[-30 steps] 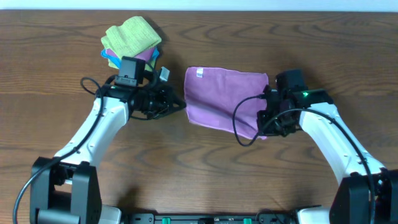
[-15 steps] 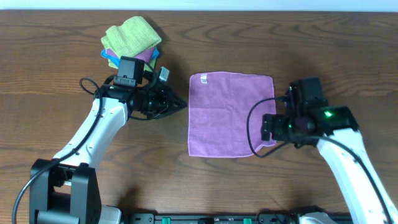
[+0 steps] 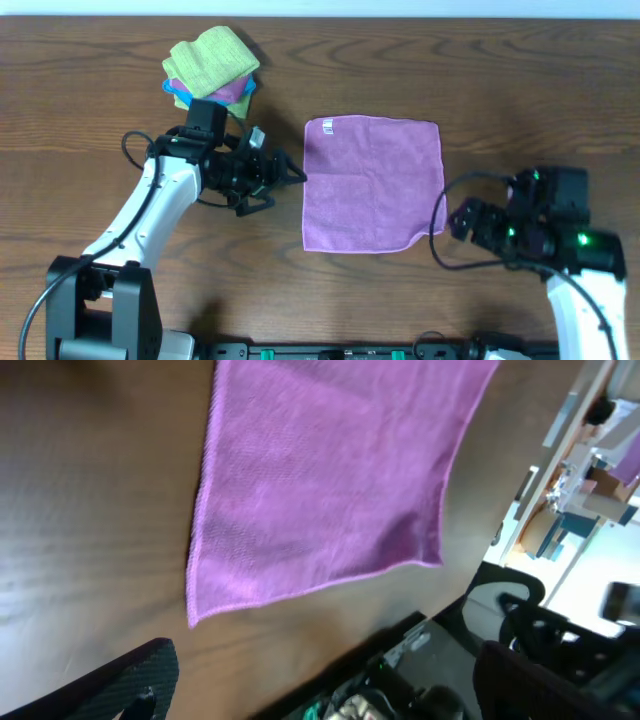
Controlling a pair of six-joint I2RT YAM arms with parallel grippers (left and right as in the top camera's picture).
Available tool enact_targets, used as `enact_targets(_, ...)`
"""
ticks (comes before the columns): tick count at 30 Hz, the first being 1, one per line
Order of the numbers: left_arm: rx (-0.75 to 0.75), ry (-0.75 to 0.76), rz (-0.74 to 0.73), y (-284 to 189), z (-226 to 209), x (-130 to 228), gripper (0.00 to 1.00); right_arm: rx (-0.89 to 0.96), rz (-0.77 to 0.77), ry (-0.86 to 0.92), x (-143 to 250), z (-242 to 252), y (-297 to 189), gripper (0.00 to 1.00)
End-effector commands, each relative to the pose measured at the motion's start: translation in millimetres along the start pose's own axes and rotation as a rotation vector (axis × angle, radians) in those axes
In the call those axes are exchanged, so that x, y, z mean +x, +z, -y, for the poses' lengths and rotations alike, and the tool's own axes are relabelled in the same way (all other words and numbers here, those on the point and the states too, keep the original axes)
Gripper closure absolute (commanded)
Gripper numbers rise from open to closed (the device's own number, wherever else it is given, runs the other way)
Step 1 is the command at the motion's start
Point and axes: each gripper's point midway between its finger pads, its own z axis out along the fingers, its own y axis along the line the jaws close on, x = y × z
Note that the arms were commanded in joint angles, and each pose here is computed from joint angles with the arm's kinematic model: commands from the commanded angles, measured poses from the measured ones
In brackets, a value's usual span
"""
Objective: Fold the cloth
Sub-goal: 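Spread the cloth flat, release it, and pull both grippers back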
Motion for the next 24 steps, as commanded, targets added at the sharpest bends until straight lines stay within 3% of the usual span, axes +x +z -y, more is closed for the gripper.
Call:
enact_targets(1, -0.033, 0.003, 0.015, -10, -1, 8, 0.05, -0.148, -0.054, 0.001, 22, -9, 10, 0.01)
enact_targets(7, -0.124, 0.024, 0.076, -39, -4, 32, 0.05, -0.174, -0.091, 0.004, 39, -4, 25, 0.01)
enact_targets(13, -0.167, -0.025, 0.115, -50, -16, 57, 0.05, -0.227, -0.039, -0.038, 26, -13, 25, 0.01)
enact_targets(18, -0.090, -0.081, 0.108, -30, -32, 68, 0.04, -0.259, -0.028, -0.056, 24, -18, 25, 0.01)
enact_targets(24, 0.010, -0.112, 0.169, -4, -47, 54, 0.04, -0.355, -0.047, -0.037, 33, -23, 32, 0.01)
